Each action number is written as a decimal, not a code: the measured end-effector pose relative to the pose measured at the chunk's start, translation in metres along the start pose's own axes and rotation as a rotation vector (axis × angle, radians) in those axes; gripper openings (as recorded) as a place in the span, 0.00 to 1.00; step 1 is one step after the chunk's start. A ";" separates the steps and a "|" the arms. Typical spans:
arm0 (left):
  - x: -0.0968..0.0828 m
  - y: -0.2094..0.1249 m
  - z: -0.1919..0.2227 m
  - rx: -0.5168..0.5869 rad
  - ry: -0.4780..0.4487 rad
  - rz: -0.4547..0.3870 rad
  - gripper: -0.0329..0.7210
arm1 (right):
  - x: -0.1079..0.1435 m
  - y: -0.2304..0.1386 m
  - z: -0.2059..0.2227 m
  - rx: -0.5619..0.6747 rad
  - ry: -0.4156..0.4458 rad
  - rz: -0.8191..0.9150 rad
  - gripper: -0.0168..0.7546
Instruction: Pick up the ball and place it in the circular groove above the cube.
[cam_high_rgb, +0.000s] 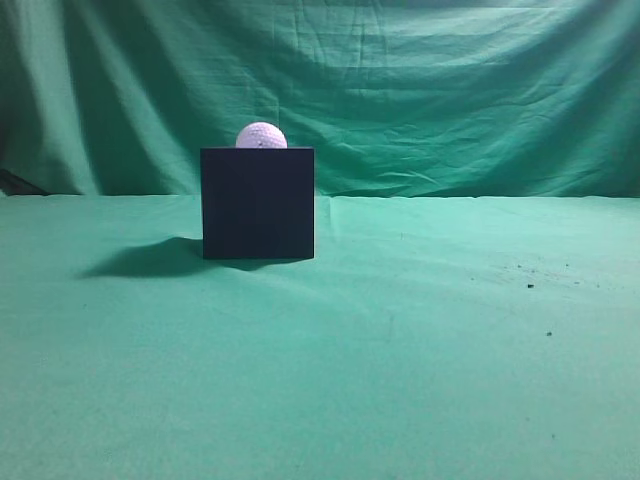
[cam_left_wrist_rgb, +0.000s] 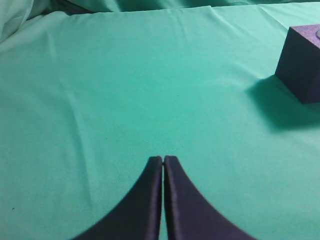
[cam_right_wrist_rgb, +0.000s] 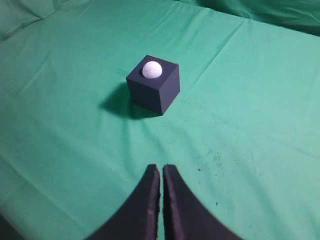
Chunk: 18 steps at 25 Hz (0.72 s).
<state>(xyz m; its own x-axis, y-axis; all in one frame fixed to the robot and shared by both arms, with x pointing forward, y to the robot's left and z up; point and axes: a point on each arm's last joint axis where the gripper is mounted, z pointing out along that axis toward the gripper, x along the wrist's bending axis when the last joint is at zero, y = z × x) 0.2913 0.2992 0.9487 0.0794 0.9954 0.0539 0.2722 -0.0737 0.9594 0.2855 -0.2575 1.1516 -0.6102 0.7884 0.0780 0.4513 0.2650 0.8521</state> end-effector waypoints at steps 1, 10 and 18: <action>0.000 0.000 0.000 0.000 0.000 0.000 0.04 | -0.001 0.001 0.000 -0.008 -0.008 -0.005 0.02; 0.000 0.000 0.000 0.000 0.000 0.000 0.04 | -0.015 -0.004 0.003 -0.180 -0.166 -0.049 0.02; 0.000 0.000 0.000 0.000 0.000 0.000 0.04 | -0.034 -0.071 0.030 -0.402 -0.431 0.024 0.02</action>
<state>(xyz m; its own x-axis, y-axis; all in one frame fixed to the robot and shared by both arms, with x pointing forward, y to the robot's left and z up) 0.2913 0.2992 0.9487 0.0794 0.9954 0.0539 0.2722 -0.0737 0.9594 0.2937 -0.2864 1.0731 -0.2450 0.9684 -0.0463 0.1280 0.0796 0.9886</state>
